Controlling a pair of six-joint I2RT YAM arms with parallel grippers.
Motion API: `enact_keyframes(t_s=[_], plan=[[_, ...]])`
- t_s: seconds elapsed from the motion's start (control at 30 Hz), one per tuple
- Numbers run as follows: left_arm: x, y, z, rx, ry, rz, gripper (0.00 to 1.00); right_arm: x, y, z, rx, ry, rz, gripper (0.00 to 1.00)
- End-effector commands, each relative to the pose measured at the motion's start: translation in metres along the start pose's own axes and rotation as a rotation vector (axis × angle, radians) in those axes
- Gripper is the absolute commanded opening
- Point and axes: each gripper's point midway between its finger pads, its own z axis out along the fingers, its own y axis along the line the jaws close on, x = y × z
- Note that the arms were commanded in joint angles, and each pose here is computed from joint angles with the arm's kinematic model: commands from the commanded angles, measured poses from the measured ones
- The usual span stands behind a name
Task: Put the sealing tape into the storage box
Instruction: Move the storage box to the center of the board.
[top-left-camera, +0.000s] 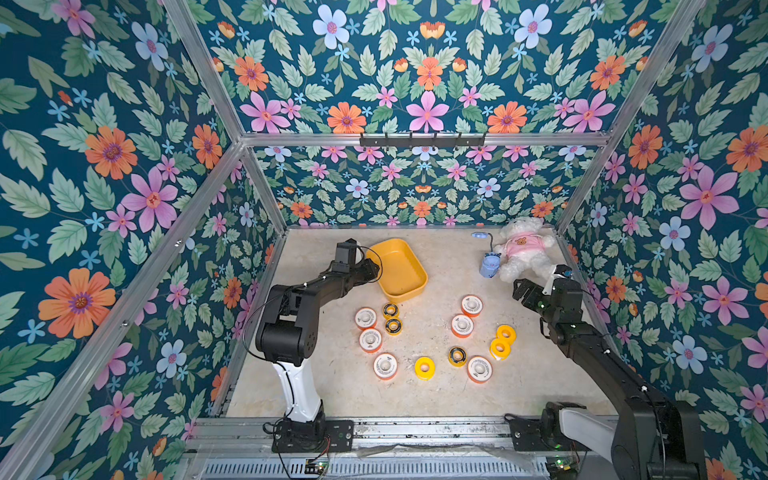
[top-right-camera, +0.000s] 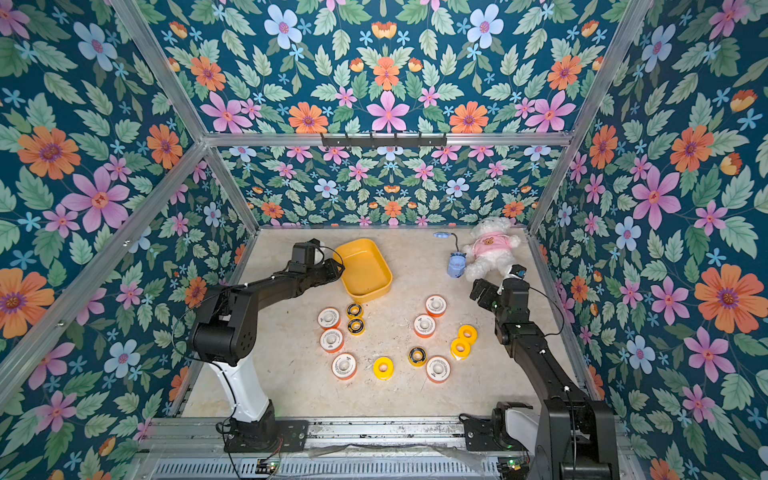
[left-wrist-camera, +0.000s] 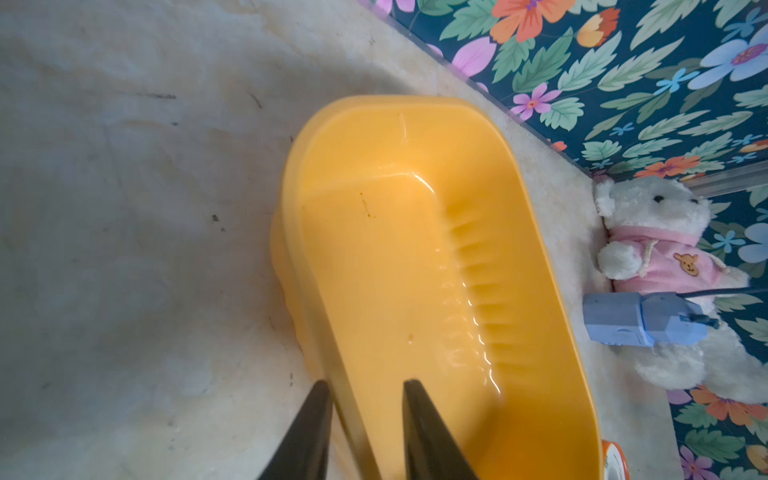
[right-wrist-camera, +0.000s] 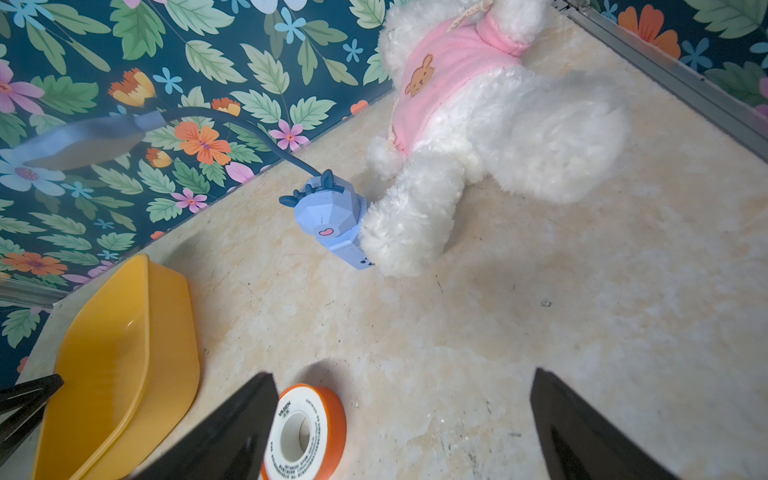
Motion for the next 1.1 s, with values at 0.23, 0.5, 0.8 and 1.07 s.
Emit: enact_keyframes(t_s=[0.23, 0.5, 0.8, 1.07], plan=[[0.011, -0.036, 0.016, 0.062, 0.062, 0.08, 0.08, -0.001, -0.004, -0.001, 0.025, -0.011, 0.001, 0.99], [0.032, -0.056, 0.016, 0.038, 0.109, 0.127, 0.08, 0.0, -0.005, -0.003, 0.028, -0.011, -0.001, 0.99], [0.072, -0.067, -0.005, -0.021, 0.148, 0.111, 0.09, 0.003, -0.004, -0.004, 0.02, 0.007, -0.012, 0.99], [0.097, -0.08, -0.016, -0.031, 0.157, 0.094, 0.09, 0.01, 0.008, -0.003, -0.019, 0.052, -0.045, 0.99]])
